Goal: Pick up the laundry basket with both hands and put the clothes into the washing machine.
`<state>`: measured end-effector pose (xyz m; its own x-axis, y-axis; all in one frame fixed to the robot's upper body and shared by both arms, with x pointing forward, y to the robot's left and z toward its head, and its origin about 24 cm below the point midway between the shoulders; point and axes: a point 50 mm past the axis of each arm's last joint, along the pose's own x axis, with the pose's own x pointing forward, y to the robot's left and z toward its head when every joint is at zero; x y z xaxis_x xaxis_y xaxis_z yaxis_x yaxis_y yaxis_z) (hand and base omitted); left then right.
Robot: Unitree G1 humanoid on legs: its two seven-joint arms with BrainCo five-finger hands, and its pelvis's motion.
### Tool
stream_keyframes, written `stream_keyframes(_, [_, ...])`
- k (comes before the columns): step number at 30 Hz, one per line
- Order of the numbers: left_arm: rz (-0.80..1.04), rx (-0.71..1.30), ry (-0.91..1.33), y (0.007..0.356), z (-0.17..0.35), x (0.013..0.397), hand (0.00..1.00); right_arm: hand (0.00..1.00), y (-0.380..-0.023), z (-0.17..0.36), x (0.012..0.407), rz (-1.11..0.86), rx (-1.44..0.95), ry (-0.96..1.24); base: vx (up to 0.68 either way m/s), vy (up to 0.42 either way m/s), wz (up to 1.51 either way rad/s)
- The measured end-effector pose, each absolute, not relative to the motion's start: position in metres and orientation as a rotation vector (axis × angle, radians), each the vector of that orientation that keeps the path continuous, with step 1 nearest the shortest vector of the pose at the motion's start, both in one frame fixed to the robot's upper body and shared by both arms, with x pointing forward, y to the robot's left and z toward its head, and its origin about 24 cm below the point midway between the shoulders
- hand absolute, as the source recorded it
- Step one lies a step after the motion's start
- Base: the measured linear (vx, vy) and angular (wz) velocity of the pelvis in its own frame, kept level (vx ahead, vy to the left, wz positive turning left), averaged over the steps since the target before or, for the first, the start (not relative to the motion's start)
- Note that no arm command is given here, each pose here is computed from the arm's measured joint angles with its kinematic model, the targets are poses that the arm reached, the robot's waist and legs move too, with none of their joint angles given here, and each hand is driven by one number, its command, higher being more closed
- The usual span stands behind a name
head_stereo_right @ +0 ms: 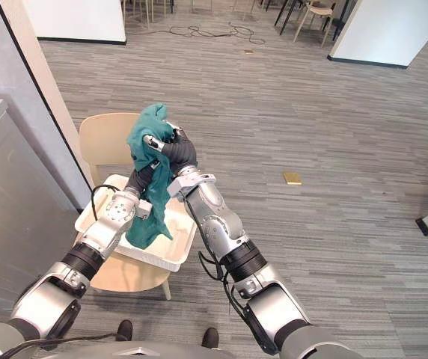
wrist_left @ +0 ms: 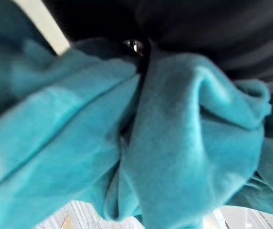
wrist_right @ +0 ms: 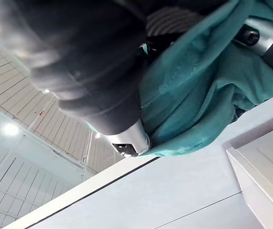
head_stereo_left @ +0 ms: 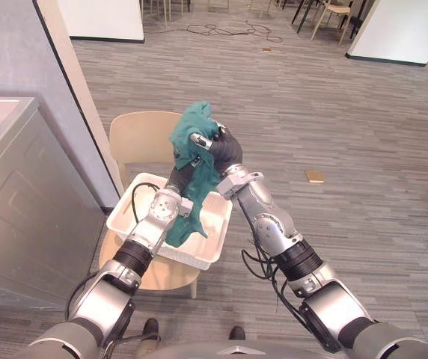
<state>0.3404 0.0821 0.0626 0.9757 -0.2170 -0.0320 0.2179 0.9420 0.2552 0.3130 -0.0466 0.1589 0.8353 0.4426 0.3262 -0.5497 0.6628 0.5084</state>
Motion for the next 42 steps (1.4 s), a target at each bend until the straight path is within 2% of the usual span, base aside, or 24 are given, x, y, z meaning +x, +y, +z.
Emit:
stream_keyframes(1, [-0.220, 0.248, 0.002, 0.083, 0.063, 0.340, 1.00, 1.00, -0.048, 0.160, 0.313, 0.564, 0.629, -0.184, 0.00, 0.000, 0.00])
stream_keyframes(2, [-0.217, 0.232, -0.001, 0.083, 0.064, 0.339, 1.00, 0.00, -0.049, 0.161, 0.312, 0.566, 0.622, -0.193, 0.00, 0.000, 0.00])
stream_keyframes(7, [-0.187, 0.140, -0.014, 0.096, 0.064, 0.334, 1.00, 0.00, -0.072, 0.181, 0.301, 0.610, 0.574, -0.311, 0.00, 0.000, 0.00])
stream_keyframes(11, [-0.021, 0.026, 0.159, 0.151, 0.020, 0.310, 1.00, 0.00, -0.127, 0.207, 0.285, 0.528, 0.440, -0.546, 0.00, 0.000, -0.08])
stream_keyframes(15, [0.153, -0.142, 0.269, 0.192, -0.007, 0.287, 1.00, 0.00, -0.159, 0.189, 0.275, 0.429, 0.389, -0.523, 0.01, 0.010, -0.11])
stream_keyframes(24, [0.300, -0.341, 0.278, 0.219, -0.013, 0.277, 1.00, 0.00, -0.164, 0.160, 0.266, 0.401, 0.409, -0.427, 0.01, 0.011, -0.08])
stream_keyframes(29, [0.403, -0.439, 0.241, 0.236, -0.011, 0.274, 1.00, 0.00, -0.174, 0.144, 0.262, 0.318, 0.412, -0.388, 0.01, 0.004, -0.02])
stream_keyframes(34, [0.482, -0.523, 0.104, 0.256, 0.009, 0.264, 1.00, 0.00, -0.198, 0.106, 0.258, 0.102, 0.431, -0.283, 0.00, 0.000, 0.00])
stream_keyframes(39, [0.582, -0.575, 0.000, 0.278, 0.017, 0.239, 1.00, 0.00, -0.251, 0.060, 0.235, -0.234, 0.333, -0.118, 0.00, 0.009, 0.02])
stream_keyframes(42, [0.634, -0.577, -0.037, 0.292, 0.018, 0.218, 1.00, 0.00, -0.288, 0.034, 0.206, -0.449, 0.294, -0.012, -0.03, 0.010, 0.08])
